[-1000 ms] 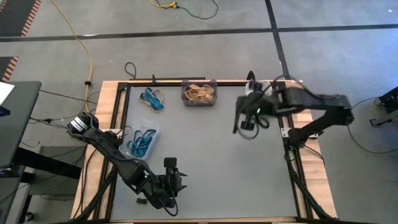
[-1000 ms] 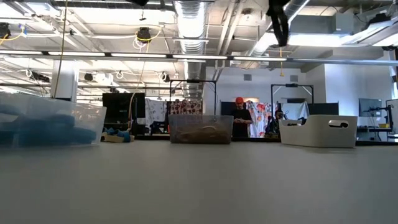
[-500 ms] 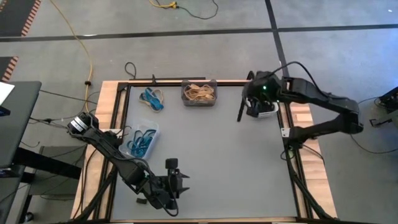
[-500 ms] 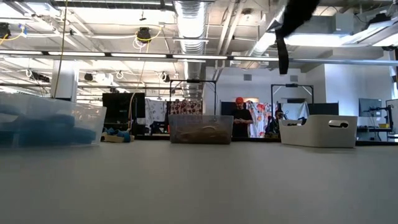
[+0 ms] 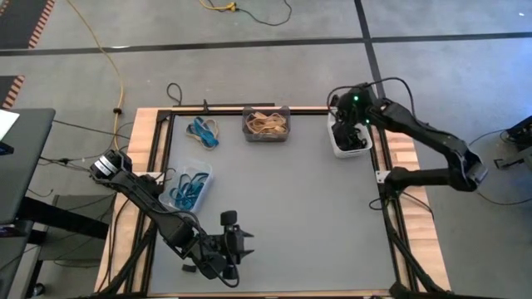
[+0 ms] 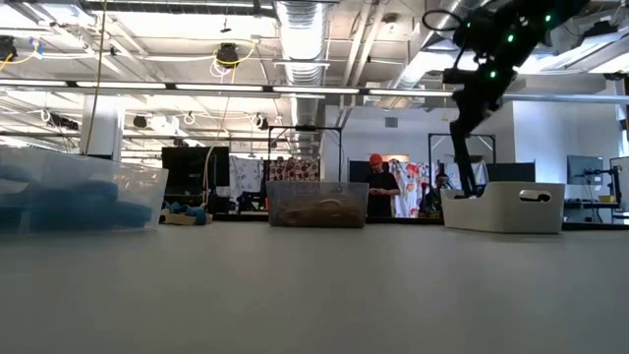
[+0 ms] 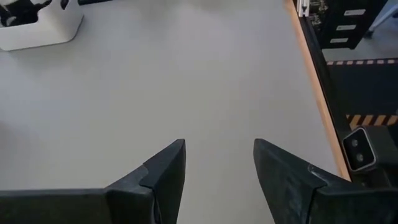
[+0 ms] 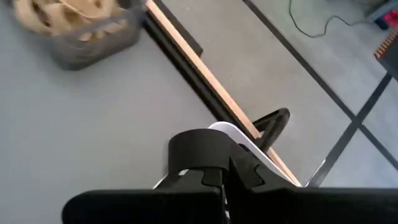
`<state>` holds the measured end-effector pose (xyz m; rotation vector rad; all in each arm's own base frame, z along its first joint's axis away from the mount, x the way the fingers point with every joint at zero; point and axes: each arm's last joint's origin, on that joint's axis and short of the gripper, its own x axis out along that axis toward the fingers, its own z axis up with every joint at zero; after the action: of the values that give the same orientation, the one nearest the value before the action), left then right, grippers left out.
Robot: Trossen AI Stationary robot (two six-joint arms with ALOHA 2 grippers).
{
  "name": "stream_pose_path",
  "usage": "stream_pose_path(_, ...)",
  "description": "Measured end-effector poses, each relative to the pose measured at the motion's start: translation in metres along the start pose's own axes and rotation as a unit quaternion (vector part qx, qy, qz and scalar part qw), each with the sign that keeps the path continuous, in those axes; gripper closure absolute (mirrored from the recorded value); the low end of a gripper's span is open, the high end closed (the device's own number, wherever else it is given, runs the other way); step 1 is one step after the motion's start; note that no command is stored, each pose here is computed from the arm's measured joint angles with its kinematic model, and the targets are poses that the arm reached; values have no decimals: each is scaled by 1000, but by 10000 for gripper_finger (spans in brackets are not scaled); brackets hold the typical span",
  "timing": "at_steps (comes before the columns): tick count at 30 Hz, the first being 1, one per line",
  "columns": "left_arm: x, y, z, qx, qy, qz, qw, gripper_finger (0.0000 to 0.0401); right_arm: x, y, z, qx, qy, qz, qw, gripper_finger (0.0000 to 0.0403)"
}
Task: Sort rubber bands into baskets
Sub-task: Put the black rubber band into the white bin
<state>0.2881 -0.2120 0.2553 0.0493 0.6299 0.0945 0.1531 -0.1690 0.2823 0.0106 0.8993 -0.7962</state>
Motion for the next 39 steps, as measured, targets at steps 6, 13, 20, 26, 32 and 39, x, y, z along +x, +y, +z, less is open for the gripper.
stream_pose_path(6, 0, 0, 0, -4, -2, 4, 1000, 221, 18, -19, -4, 37, -1, -34, 999, 380)
stream_pose_path(13, 0, 0, 0, -3, -1, 4, 1000, 221, 19, -34, -7, 74, -2, -59, 996, 379)
stream_pose_path(20, 0, 0, 0, -2, 0, 5, 1000, 221, 24, -27, -23, 104, 76, -6, 992, 379)
stream_pose_path(26, 0, 0, 0, 0, 0, 5, 1000, 221, 31, -14, -35, 110, 156, 63, 980, 378)
stream_pose_path(32, 0, 0, 0, 6, 2, 0, 1000, 221, 39, -3, -44, 98, 229, 89, 964, 378)
stream_pose_path(39, 0, 0, -2, 16, 13, -5, 1000, 221, 42, 3, -44, 97, 246, 96, 960, 378)
